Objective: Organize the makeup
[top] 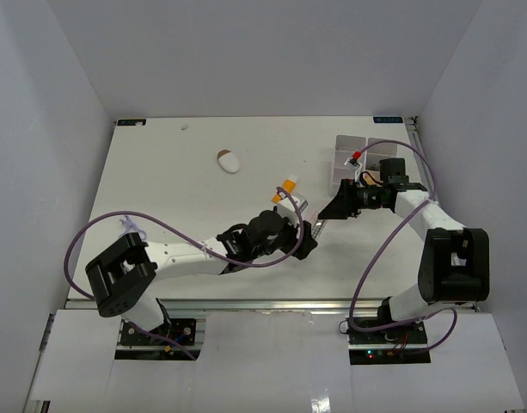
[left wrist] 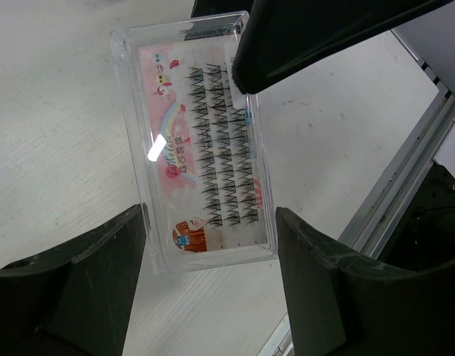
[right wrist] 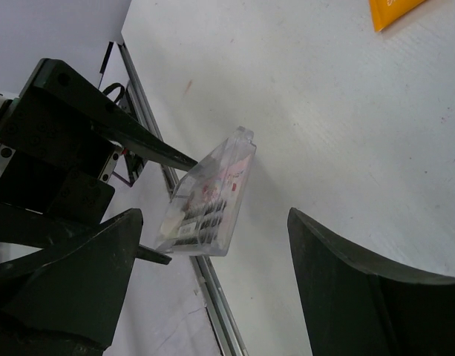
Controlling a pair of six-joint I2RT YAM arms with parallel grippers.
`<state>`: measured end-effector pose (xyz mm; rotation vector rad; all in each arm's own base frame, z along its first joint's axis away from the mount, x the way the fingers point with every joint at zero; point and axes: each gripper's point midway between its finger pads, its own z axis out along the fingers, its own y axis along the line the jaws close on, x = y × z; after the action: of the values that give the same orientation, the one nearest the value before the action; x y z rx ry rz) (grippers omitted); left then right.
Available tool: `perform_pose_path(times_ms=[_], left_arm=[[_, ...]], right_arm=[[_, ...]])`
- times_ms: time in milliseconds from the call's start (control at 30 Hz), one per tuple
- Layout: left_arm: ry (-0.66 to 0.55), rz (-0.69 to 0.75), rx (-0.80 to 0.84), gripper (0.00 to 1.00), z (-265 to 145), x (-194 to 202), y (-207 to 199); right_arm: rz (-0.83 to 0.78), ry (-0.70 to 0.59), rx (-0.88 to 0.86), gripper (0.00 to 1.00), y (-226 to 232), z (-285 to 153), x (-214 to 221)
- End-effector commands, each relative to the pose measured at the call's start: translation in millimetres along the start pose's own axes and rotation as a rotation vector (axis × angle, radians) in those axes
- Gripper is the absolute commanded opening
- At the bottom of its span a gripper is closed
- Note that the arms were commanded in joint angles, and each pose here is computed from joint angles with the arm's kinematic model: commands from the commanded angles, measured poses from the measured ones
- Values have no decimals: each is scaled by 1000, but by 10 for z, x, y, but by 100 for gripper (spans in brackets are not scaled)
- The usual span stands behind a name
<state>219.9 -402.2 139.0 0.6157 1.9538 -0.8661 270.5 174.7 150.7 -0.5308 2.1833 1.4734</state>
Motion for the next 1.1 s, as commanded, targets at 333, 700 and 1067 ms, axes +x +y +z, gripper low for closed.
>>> perform_pose_path(times_ms=[333, 700, 1067], left_arm=[[-33, 32, 59, 26, 106, -170, -215], [-41, 42, 14, 54, 108, -207, -148], [-70, 45, -25, 98, -139, -407, -112]], right_arm=[[2, -2, -50, 40, 109, 8, -96], [-32, -10, -106, 13, 227, -11, -112], [-255, -4, -14, 12, 193, -117, -359]])
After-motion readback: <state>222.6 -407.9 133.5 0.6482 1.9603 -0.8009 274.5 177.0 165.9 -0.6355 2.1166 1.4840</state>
